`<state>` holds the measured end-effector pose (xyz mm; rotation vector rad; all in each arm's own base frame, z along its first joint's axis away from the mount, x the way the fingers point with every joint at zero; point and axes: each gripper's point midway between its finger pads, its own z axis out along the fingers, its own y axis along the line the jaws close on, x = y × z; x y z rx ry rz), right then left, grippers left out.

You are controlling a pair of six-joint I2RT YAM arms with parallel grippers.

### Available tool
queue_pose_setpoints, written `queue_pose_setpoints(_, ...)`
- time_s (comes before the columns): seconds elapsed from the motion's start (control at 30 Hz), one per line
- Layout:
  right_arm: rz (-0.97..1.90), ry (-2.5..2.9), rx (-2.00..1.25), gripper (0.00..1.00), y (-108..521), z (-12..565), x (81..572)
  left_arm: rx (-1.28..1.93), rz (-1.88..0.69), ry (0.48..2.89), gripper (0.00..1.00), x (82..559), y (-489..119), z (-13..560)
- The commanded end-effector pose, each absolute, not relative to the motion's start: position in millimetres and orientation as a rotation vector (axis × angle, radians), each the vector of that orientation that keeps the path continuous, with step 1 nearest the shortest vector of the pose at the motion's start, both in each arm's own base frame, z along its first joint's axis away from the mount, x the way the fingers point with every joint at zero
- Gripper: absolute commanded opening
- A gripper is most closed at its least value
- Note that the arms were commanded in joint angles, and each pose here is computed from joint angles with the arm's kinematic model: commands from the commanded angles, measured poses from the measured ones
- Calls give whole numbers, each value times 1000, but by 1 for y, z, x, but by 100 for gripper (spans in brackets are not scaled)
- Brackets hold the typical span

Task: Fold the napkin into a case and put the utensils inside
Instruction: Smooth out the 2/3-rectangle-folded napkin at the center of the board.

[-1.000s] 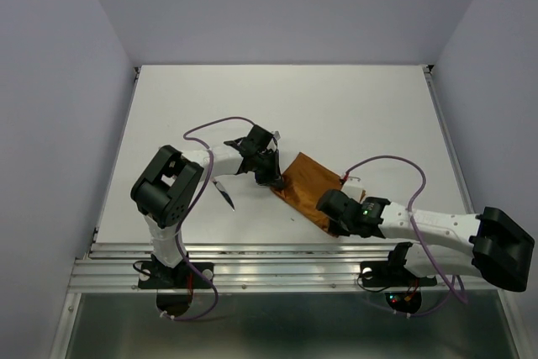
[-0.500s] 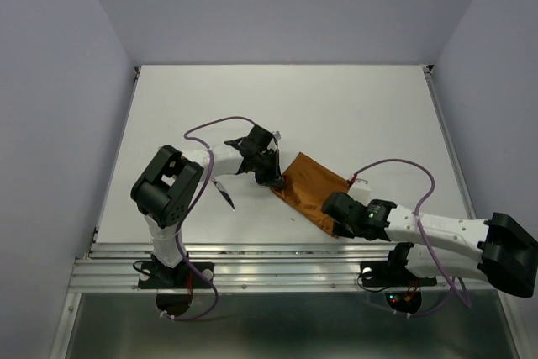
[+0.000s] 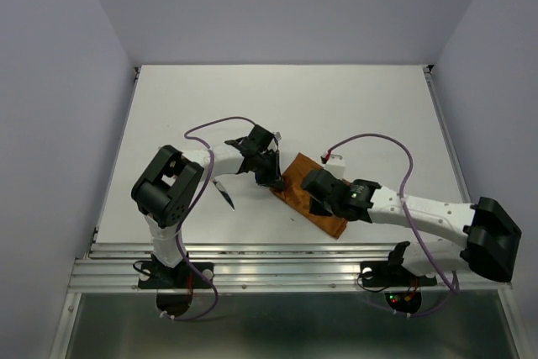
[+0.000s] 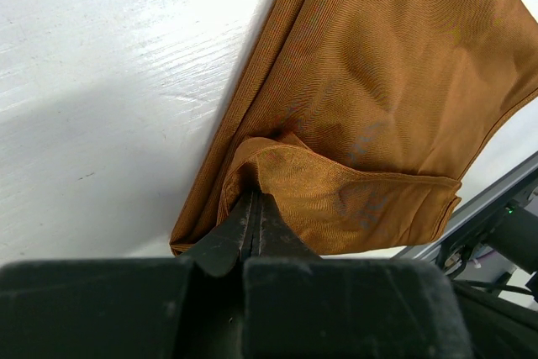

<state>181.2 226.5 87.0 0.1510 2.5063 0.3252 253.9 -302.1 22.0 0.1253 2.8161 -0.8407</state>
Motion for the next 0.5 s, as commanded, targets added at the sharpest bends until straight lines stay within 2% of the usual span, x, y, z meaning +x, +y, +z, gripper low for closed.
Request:
queue_pose_setpoints(0.0, 311, 2492, 93, 1, 246, 69, 197, 158, -727, 2897, 0, 237, -286, 9)
queue_pose_setpoints(0.23, 149, 2567, 101, 1, 227, 17, 197, 172, -728, 2900, 0, 236, -286, 9)
queue_pose_setpoints(0.47, 321, 2451, 64, 1, 254, 79, 216, 182, -730, 2897, 0, 238, -287, 11)
